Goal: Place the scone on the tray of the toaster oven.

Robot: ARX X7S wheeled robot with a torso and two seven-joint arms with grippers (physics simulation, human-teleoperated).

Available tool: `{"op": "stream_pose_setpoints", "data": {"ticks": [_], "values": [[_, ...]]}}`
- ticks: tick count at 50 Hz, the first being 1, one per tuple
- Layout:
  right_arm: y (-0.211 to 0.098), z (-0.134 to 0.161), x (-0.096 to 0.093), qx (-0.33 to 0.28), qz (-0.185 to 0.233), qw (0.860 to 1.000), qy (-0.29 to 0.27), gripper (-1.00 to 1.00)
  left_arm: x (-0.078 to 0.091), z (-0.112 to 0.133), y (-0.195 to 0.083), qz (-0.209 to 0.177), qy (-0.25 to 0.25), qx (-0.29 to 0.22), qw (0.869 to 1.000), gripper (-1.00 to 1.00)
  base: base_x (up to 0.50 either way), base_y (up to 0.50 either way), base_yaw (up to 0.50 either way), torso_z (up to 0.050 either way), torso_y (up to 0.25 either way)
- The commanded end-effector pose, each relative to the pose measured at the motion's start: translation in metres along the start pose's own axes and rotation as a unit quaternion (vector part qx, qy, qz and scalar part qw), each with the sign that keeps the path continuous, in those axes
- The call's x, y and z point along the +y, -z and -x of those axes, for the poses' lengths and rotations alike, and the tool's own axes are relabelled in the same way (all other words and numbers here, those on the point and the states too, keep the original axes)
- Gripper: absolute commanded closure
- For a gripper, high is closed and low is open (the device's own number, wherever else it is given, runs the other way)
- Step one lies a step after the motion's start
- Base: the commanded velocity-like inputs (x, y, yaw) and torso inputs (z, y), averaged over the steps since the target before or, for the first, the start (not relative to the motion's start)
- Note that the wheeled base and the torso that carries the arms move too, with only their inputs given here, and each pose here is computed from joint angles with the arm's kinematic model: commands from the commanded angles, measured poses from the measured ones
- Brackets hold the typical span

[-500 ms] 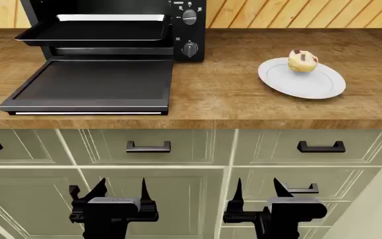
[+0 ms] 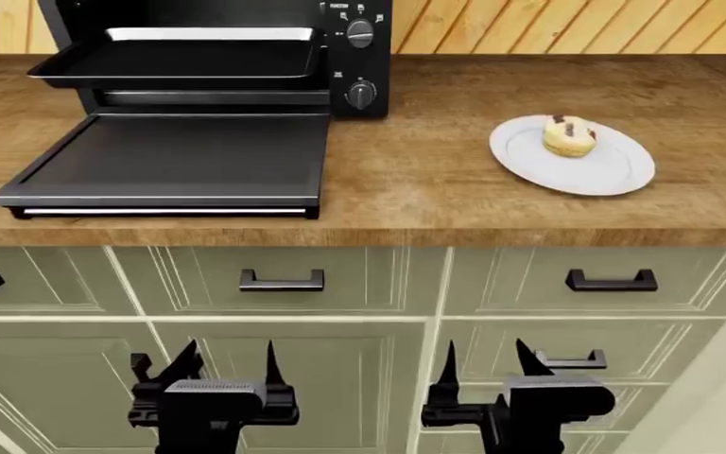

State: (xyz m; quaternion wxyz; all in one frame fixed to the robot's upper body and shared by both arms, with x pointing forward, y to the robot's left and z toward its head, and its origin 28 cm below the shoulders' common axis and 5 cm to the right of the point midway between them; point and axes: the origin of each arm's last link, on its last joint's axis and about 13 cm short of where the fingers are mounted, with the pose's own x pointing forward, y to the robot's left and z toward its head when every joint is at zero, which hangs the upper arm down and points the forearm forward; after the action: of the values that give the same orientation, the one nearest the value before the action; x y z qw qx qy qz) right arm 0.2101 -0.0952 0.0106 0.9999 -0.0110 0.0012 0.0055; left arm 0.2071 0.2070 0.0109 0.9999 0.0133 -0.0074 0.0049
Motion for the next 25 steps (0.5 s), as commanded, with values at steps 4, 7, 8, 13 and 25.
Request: {"op": "stream_pose_setpoints", "data": {"ticks": [4,7,8,13,25], "values": [[0.002,-0.0001,0.0006,0.001,0.005,1.0,-0.002,-1.0,0.001,0.0022,0.0014,-0.003,0.0,0.0,1.0,-1.0,0.14,0.0,0.0,0.0,0.0],[0.0021,-0.0006,0.0009,0.001,0.005,1.0,-0.002,-1.0,0.0011,0.0022,0.0011,-0.003,0.0,0.0,1.0,-1.0,0.21,0.0,0.0,0.0,0.0],[0.0019,-0.0009,0.0009,0.002,0.005,1.0,-0.002,-1.0,0.0011,0.0022,0.0009,-0.003,0.0,0.0,1.0,-1.0,0.22,0.0,0.0,0.0,0.0],[0.0021,-0.0017,0.0012,0.002,0.006,1.0,-0.002,-1.0,0.0012,0.0025,0.001,-0.004,0.0,0.0,1.0,-1.0,0.23,0.0,0.0,0.0,0.0],[0.0016,-0.003,0.0017,0.002,0.006,1.0,-0.002,-1.0,0.001,0.0029,0.0016,-0.003,0.002,0.001,1.0,-1.0,0.24,0.0,0.0,0.0,0.0]]}}
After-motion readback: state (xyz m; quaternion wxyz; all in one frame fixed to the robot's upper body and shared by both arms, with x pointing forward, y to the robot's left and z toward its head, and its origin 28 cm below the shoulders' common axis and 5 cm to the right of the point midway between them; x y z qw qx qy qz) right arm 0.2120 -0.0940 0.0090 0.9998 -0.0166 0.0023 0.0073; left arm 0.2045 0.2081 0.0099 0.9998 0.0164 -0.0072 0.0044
